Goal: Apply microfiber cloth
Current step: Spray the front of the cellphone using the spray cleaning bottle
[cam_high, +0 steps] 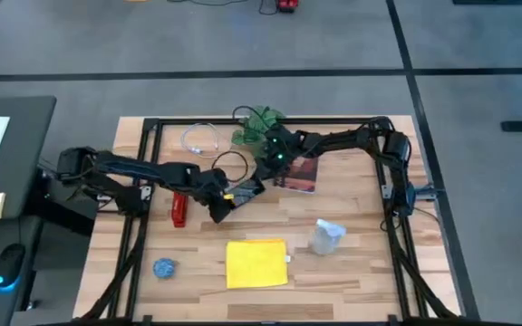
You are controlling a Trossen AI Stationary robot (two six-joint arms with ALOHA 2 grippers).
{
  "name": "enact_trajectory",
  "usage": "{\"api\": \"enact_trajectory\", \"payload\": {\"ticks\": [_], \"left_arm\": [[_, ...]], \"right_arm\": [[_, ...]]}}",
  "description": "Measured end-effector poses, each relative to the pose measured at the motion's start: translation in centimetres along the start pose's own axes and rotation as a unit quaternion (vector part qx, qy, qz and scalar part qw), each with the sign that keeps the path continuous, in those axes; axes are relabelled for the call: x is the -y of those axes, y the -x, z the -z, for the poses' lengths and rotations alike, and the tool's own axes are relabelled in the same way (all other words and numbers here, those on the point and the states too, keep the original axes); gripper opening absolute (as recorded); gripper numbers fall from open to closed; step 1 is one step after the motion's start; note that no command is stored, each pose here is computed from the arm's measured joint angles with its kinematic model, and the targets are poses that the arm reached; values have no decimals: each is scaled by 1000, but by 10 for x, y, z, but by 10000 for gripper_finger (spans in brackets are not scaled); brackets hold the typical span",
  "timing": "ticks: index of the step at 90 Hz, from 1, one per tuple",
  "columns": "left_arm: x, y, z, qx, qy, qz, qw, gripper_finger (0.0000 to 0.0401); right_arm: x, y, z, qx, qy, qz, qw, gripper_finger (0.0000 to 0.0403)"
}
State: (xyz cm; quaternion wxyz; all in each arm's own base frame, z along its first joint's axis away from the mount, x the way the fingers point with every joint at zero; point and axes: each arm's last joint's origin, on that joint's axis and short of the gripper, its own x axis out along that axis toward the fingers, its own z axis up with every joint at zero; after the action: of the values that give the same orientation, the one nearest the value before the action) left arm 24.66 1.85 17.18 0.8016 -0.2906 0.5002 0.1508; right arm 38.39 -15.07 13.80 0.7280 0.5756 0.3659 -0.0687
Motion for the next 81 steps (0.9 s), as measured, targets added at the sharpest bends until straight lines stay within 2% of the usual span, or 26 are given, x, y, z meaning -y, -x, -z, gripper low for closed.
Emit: {"api": "enact_trajectory", "payload": {"ticks": [18, 47, 62, 71, 81], "left_arm": [[-16, -34, 7, -17, 11, 4, 1000, 4], [-14, -62, 1, -12, -10, 27, 1000, 1], [-15, -65, 0, -7, -17, 29, 999, 1], [-15, -66, -1, -2, -17, 27, 999, 1], [-14, -66, -1, 0, -19, 27, 999, 1]], "right_arm": [[12, -16, 4, -12, -3, 26, 1000, 290], [5, -40, 18, -28, 3, 33, 999, 290], [-3, -47, 18, -47, 21, -28, 998, 290], [-9, -46, 21, -56, 26, -37, 997, 286], [-10, -45, 20, -54, 25, -36, 998, 245]]}}
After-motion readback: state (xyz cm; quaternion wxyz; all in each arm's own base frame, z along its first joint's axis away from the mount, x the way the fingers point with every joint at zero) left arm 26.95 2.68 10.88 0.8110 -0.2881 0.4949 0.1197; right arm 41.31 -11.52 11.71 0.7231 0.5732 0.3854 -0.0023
